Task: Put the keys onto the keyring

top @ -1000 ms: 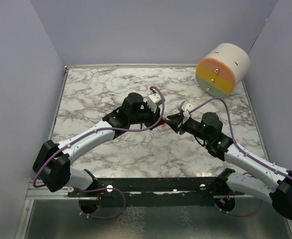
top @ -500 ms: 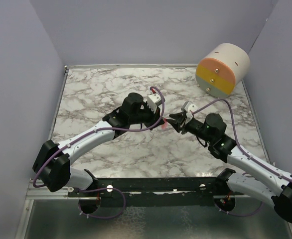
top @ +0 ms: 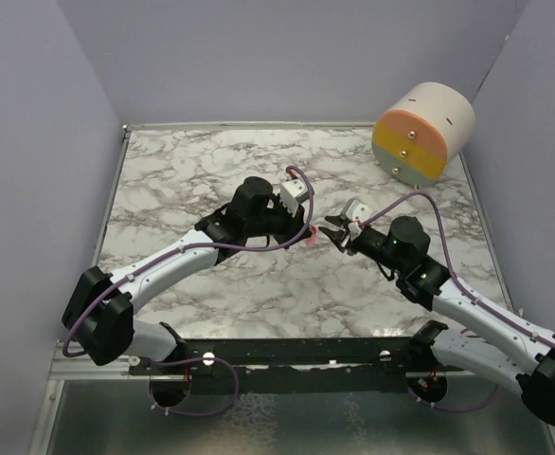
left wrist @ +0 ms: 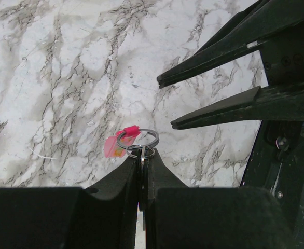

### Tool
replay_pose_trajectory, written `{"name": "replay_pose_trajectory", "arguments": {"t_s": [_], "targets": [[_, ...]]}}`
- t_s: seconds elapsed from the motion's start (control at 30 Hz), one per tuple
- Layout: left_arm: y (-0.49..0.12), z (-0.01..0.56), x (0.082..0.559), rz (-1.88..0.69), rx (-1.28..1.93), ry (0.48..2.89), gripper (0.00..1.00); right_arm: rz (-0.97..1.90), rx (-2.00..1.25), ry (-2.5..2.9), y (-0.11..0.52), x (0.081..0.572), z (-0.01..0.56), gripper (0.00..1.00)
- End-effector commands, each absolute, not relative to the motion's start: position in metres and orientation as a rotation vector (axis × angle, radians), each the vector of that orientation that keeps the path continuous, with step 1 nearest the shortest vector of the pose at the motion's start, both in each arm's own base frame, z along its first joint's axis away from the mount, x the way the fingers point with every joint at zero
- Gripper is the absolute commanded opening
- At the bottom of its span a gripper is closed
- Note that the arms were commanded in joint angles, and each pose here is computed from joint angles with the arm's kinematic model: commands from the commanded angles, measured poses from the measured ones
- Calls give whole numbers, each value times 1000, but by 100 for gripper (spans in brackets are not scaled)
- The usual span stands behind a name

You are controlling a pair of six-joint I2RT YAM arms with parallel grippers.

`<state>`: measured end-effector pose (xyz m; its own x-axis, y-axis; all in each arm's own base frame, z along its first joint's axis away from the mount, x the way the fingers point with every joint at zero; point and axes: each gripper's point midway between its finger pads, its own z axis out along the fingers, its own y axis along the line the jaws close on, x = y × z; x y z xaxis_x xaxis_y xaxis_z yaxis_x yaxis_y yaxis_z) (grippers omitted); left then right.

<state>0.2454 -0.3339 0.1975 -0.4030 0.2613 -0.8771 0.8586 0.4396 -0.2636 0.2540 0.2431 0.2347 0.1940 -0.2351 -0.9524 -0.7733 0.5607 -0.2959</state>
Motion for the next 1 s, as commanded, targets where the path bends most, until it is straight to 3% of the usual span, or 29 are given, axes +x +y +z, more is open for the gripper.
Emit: {"name": "replay_pose_trajectory", "arguments": {"t_s": [0.0,0.97], "targets": [[-335,209,244,-954,971,1859,0,487,-1059,1380,252,250,219,30],[-337,202,238,-987,1001,1872,0,500,-1047,1365,265,263,212,28]]}}
